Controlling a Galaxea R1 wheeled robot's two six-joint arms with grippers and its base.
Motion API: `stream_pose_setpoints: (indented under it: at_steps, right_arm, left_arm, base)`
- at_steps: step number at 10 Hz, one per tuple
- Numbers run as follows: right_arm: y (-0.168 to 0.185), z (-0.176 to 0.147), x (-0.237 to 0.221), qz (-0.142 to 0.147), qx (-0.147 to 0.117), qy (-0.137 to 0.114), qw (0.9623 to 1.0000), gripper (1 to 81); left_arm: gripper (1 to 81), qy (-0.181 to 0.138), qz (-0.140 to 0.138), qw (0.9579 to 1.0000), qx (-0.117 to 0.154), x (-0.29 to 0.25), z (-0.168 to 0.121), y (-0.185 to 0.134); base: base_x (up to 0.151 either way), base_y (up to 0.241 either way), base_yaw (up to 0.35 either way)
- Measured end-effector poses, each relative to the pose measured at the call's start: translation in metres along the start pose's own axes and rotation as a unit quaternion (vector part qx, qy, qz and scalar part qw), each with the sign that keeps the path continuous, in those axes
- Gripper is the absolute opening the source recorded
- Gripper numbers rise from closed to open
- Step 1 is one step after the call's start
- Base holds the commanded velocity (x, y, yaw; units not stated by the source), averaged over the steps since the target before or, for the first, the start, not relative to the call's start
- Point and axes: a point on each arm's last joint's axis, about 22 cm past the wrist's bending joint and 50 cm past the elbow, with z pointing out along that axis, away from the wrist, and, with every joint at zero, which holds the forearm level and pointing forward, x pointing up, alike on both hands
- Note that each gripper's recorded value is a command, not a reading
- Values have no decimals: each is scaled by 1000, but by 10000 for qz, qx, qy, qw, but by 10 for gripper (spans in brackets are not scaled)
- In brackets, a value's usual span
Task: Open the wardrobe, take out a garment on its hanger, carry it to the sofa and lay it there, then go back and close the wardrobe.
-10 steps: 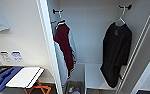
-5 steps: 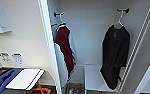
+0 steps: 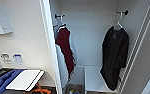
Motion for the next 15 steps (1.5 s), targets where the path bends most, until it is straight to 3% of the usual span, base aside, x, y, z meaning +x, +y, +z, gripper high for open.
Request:
stream_pose_setpoints:
  at_steps: [2, 5, 6, 7, 8, 9, 15]
  right_arm:
    - [4, -4, 1, 280, -35, 360, 9990, 811]
    - [8, -16, 0, 695, -123, 952, 9930, 811]
    - [8, -18, -6, 946, -150, 914, 9912, 811]
    - [-52, -4, -71, 1311, 215, 58, 9911, 811]
    - [-90, 8, -76, 1437, 512, -6, 9883, 811]
    - [-72, 8, -46, 1197, 455, 305, 9913, 811]
    - [-72, 9, -42, 1144, 472, 327, 9918, 811]
  left_arm:
    - [811, -58, -64, 10000, 34, -11, 2, -3]
    - [811, -136, -33, 9998, 153, -26, 6, -19]
    - [811, -211, -9, 9995, 250, -35, 7, -31]
    - [811, -307, -30, 9990, 332, -47, 6, -39]
    - [811, -284, 0, 9990, 345, -47, 7, -41]
    - [811, -288, -40, 9990, 329, -52, 7, -35]
    - [811, -261, 4, 9991, 336, -50, 11, -39]
  base:
    - [0, 0, 0]
    - [0, 0, 0]
    - [0, 0, 0]
    - [0, 0, 0]
    - [0, 0, 0]
    - [0, 0, 0]
    - [-40, 0, 0]
